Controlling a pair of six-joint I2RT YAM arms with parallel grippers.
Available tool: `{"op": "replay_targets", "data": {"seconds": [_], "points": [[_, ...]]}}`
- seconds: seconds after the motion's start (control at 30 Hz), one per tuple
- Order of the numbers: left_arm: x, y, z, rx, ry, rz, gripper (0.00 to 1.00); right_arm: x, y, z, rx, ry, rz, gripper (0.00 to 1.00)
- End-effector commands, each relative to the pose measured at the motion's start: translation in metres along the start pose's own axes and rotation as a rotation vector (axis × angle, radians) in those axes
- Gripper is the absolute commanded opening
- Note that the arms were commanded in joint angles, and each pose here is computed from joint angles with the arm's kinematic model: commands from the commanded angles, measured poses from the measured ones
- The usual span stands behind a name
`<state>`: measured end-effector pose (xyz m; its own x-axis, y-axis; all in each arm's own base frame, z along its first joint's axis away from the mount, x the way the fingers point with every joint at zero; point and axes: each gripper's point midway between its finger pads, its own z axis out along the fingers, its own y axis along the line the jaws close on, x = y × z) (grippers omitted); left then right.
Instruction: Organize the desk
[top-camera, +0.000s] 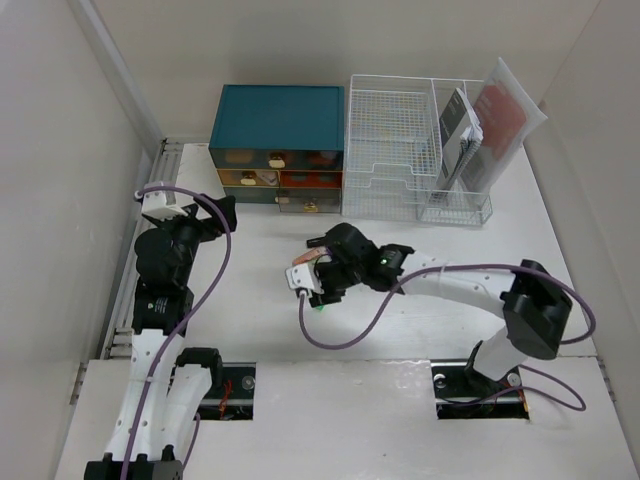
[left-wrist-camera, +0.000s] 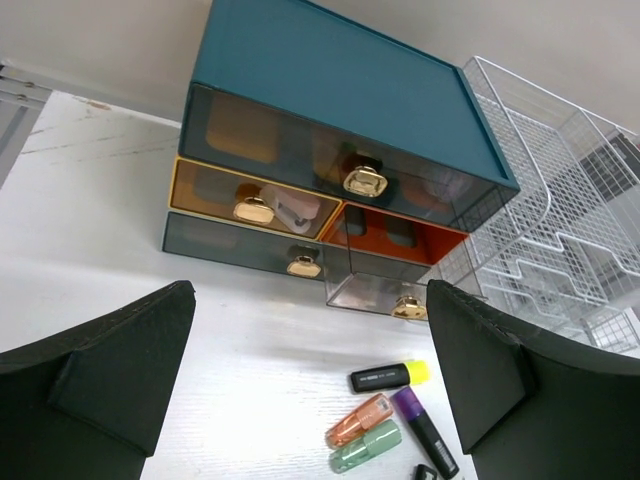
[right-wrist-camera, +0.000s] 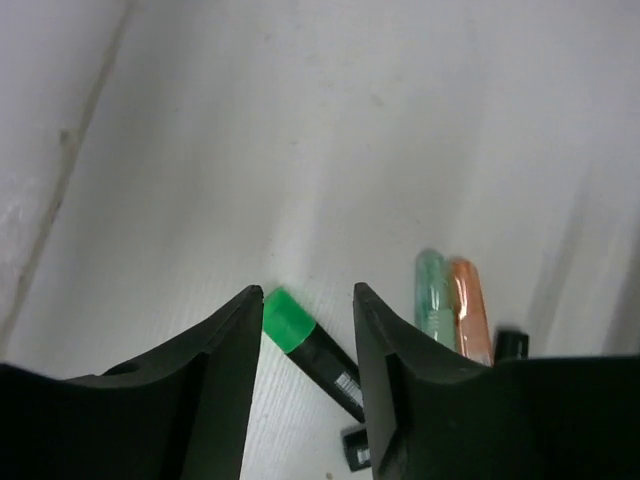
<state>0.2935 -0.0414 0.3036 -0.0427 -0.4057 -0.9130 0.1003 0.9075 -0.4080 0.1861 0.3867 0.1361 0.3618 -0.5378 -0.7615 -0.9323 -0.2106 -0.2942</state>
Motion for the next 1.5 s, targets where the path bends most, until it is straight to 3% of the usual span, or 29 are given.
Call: {"op": "replay_targets", "data": {"seconds": [0.0,0.03,0.53,0.83,1.1,1.47], "points": [[-0.018,-0.019,-0.004,0.082,-0.05,0.025,1.0,0.01,0.025,0.008,-0.258,-0.005,-0.281,0.45],[-0.017,-0.02,-0.004,0.093,-0.045,0.025,1.0,0.016,0.029,0.007,-0.304,0.018,-0.317,0.38],[-0.025,-0.036,-0.016,0.17,-0.074,0.026,1.0,0.078,0.042,0.027,-0.46,0.165,-0.357,0.38],[-0.027,-0.037,-0.018,0.173,-0.083,0.027,1.0,0.076,0.014,0.032,-0.385,0.17,-0.357,0.48],[-0.027,-0.037,-0.018,0.173,-0.083,0.027,1.0,0.065,0.004,0.026,-0.34,0.148,-0.345,0.48],[-0.028,-0.039,-0.018,0.185,-0.087,0.029,1.0,0.094,-0.02,0.036,-0.211,0.239,-0.227,0.48]]}}
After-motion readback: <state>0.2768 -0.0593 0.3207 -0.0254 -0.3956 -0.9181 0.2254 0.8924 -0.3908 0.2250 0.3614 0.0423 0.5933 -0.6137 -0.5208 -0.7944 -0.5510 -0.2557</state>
